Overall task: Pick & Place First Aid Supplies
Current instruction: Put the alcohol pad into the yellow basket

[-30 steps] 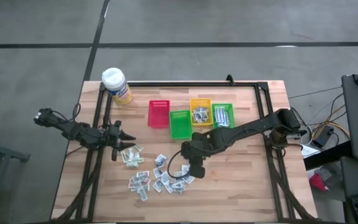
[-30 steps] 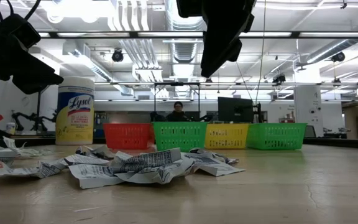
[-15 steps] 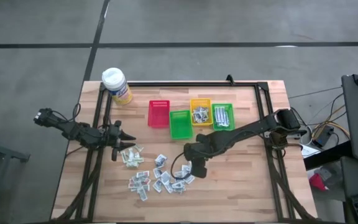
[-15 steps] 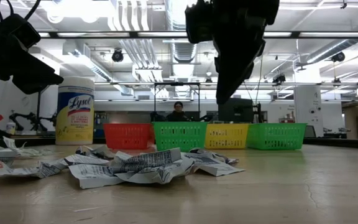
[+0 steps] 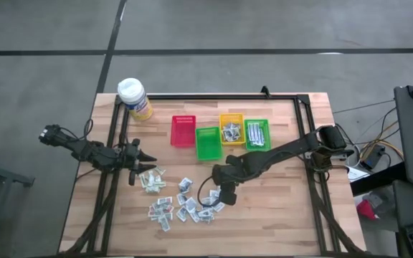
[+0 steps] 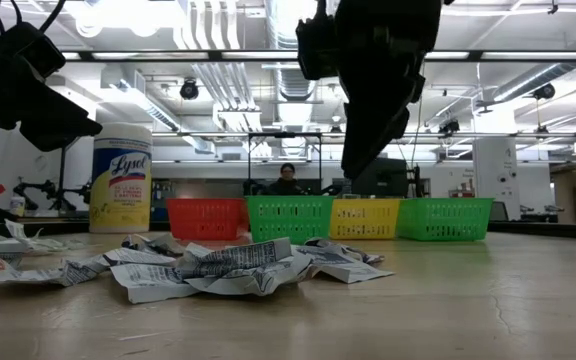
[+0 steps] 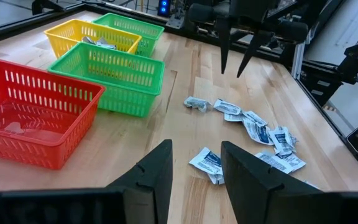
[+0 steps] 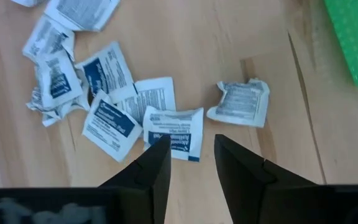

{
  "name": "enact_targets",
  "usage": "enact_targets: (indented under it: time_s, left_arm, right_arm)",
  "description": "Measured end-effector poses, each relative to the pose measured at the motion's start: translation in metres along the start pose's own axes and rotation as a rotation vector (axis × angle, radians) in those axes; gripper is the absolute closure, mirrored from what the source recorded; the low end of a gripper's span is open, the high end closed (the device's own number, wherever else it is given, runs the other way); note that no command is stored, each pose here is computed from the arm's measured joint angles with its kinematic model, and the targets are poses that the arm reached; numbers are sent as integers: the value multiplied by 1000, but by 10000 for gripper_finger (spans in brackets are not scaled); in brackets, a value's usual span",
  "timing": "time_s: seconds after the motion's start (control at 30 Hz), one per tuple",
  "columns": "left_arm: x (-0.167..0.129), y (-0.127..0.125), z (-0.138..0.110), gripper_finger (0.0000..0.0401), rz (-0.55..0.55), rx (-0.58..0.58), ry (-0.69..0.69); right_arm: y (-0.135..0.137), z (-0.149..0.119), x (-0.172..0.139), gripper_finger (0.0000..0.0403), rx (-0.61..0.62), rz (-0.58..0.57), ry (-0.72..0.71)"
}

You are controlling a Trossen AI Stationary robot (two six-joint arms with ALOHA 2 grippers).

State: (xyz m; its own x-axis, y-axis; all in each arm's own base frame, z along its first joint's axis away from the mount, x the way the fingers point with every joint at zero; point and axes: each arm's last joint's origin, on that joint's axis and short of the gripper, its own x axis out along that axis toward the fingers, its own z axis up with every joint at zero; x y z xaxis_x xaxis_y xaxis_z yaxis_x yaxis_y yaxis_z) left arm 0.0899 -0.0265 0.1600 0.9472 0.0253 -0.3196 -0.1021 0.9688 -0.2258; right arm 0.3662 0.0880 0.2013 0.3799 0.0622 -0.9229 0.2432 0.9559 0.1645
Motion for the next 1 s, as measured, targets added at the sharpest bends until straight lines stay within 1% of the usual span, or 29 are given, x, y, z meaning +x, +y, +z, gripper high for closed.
enact_targets:
  time_s: [0.23, 0.43, 0.8, 0.87, 1.0]
  left_arm:
    - [0, 0, 0, 270, 0, 0, 0]
    - [0, 0, 0, 270, 0, 0, 0]
    - [0, 0, 0, 270, 0, 0, 0]
    - [0, 0, 0, 270, 0, 0, 0]
    - [0, 0, 0, 270, 0, 0, 0]
  right_arm:
    - [-3, -5, 8, 273, 13, 2, -4]
    - [-9, 0, 10, 272, 26, 13, -41]
    - [-20, 10, 10, 254, 32, 5, -79]
    - [-19, 11, 14, 254, 34, 11, -88]
    - [-18, 12, 33, 253, 37, -2, -44]
